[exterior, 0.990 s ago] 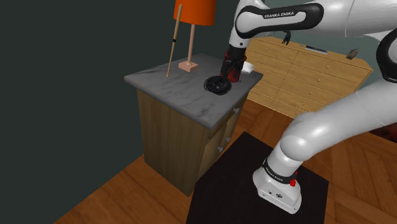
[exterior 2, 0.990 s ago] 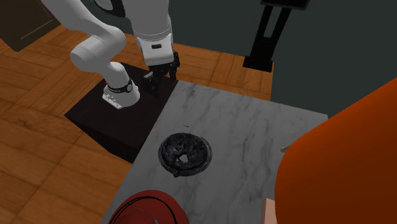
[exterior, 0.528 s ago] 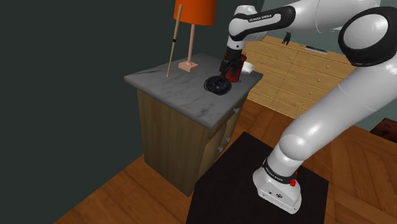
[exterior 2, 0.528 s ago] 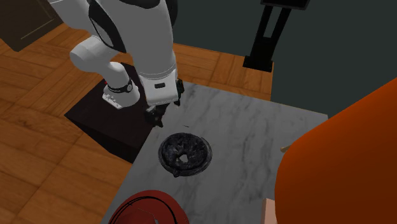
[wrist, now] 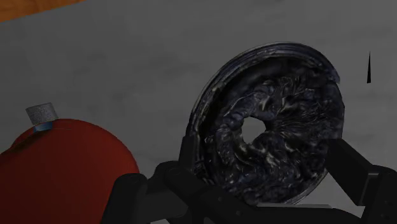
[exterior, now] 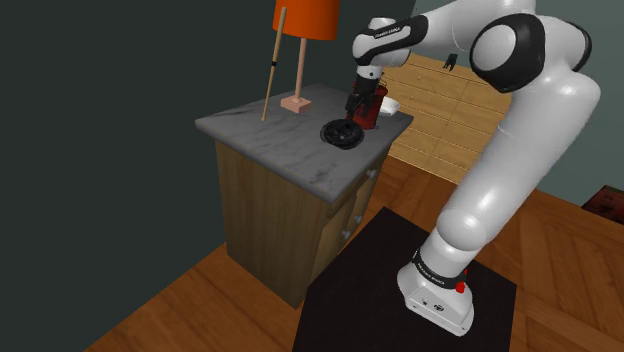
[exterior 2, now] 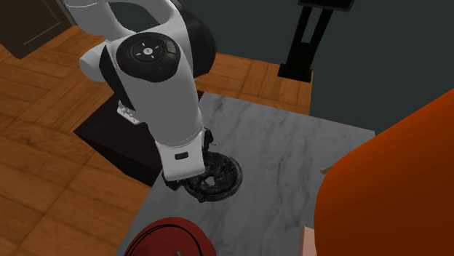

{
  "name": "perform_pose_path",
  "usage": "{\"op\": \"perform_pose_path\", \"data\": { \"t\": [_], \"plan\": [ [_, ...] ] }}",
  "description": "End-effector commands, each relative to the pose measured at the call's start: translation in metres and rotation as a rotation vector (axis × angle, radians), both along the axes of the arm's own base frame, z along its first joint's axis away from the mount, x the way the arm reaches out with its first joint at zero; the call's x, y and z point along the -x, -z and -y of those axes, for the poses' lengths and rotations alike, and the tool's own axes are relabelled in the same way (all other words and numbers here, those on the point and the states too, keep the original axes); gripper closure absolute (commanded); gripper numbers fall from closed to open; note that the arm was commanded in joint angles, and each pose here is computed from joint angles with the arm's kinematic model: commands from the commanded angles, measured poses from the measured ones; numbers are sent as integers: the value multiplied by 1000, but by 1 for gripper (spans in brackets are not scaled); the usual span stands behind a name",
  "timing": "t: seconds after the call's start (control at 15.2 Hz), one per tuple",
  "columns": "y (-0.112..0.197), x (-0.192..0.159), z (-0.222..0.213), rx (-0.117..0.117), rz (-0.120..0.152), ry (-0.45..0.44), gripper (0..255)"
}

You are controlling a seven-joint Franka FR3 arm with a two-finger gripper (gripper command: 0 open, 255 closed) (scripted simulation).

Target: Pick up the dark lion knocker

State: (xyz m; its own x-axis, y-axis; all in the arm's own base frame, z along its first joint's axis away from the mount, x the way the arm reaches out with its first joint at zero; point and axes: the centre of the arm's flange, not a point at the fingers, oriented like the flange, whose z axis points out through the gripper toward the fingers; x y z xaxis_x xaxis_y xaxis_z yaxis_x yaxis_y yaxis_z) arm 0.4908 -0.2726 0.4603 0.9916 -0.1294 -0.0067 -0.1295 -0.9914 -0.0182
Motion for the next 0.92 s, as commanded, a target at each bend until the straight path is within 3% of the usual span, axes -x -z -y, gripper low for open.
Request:
{"op": "perform_pose_path", "data": {
  "t": [0.0, 0.13, 0.73, 0.79, 0.86],
  "plan": [
    [11, -14, 22, -1, 3, 2, 0],
    [17, -24, 40, -2, 6, 5, 0],
    [57, -24, 40, -2, 6, 5, 0],
    [57, -24, 39, -2, 6, 5, 255],
    [57, -24, 39, -2, 6, 5, 255]
  ]
}}
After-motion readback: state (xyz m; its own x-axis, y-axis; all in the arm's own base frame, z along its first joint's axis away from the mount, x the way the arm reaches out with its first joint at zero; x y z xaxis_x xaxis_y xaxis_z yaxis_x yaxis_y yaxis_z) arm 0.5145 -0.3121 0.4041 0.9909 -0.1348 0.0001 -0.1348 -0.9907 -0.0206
